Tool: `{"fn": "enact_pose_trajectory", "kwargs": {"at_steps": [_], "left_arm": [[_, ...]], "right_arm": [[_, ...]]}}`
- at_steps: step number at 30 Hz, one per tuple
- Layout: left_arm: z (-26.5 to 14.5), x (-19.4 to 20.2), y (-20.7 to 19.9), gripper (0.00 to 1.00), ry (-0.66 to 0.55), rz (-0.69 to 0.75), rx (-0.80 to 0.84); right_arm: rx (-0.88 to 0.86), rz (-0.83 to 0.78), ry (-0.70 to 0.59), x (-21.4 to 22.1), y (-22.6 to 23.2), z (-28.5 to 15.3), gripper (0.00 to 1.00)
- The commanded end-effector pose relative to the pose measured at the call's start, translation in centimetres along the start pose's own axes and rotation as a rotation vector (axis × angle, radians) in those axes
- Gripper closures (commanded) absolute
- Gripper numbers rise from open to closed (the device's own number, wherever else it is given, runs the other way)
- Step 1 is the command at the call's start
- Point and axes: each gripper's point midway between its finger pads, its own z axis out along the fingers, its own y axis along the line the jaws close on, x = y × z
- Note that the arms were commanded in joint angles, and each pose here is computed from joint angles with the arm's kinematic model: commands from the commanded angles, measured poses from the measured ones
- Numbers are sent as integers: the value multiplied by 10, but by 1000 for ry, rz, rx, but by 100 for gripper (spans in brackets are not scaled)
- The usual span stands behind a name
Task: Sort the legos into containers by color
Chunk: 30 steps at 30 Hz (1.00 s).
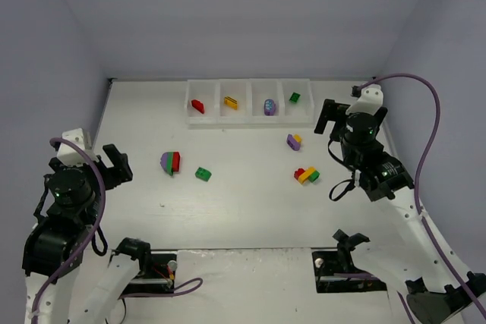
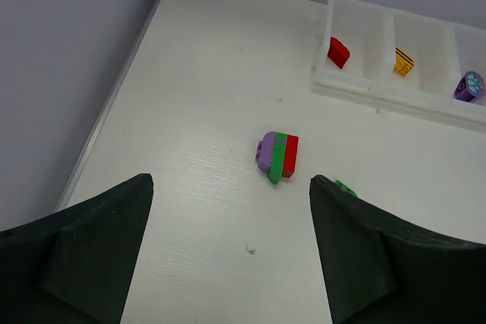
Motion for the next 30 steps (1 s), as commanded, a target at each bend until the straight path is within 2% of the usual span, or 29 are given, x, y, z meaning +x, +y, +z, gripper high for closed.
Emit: {"fn": "enact_pose_trajectory", "kwargs": {"at_steps": [1, 8, 14, 15, 23, 26, 27, 29, 30], "left_arm": [[9, -1, -5, 23, 16, -18, -8], [24, 4, -17, 23, 64, -37, 13], [33, 6, -23, 23, 82, -46, 21], [33, 7, -24, 23, 86, -45, 21], [28, 28, -19, 23, 139, -70, 10], [26, 39, -18, 23, 167, -84, 7], [25, 41, -19, 23, 174, -93, 7], [24, 47, -18, 23, 193, -97, 3], [23, 49, -18, 23, 200, -100, 5]], "right_arm": [[16, 52, -97, -33, -3, -7, 0], [-130, -20, -28, -15, 27, 3, 0], [-358, -74, 147, 25, 88, 25, 0], [-420, -95, 199, 41, 110, 26, 0], [-738, -307, 302, 124, 232, 8, 0], [-812, -376, 316, 149, 267, 9, 0], [-814, -411, 357, 170, 275, 15, 0], [-850, -443, 364, 180, 294, 12, 0], [-850, -466, 401, 200, 300, 15, 0]]}}
